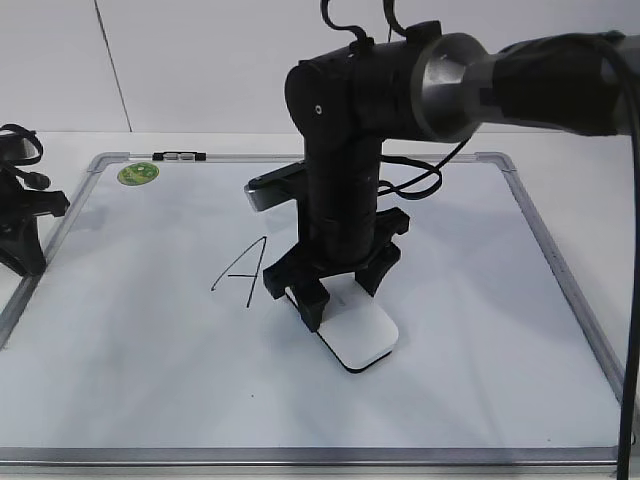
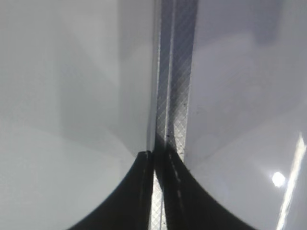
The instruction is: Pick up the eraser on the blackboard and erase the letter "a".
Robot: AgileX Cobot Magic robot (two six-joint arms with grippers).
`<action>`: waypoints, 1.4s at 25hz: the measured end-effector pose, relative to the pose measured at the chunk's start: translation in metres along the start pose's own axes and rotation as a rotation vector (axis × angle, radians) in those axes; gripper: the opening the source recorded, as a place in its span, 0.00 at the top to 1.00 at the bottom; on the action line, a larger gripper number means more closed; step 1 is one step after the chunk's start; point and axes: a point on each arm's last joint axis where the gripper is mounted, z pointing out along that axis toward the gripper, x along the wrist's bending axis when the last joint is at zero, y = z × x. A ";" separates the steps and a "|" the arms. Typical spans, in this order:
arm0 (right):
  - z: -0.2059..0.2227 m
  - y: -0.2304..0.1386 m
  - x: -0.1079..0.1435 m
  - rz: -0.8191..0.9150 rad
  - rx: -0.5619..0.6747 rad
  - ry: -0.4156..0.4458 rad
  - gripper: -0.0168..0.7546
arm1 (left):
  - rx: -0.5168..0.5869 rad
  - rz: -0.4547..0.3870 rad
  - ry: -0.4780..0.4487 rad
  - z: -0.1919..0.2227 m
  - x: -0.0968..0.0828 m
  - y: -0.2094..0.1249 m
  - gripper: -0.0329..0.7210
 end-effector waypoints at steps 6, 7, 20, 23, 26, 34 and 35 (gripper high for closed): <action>0.000 0.001 -0.012 0.056 0.002 0.027 0.28 | 0.000 0.001 -0.002 0.000 0.000 0.000 0.93; 0.000 0.001 -0.015 0.065 0.001 0.032 0.28 | 0.000 0.001 -0.002 0.000 0.000 0.000 0.93; 0.000 0.002 -0.050 0.173 -0.003 0.020 0.28 | -0.002 0.000 -0.003 0.000 0.000 0.000 0.93; 0.000 0.002 -0.059 0.198 -0.003 0.020 0.28 | -0.002 0.000 -0.003 0.000 0.000 0.000 0.93; -0.004 0.001 -0.062 0.204 -0.013 0.020 0.28 | -0.002 0.000 -0.003 0.000 0.000 0.000 0.93; -0.048 -0.010 -0.068 0.230 -0.108 -0.001 0.28 | -0.002 0.000 -0.005 0.000 0.000 0.000 0.93; -0.055 -0.012 -0.069 0.240 -0.127 -0.006 0.28 | -0.002 0.000 -0.005 0.000 0.000 0.000 0.93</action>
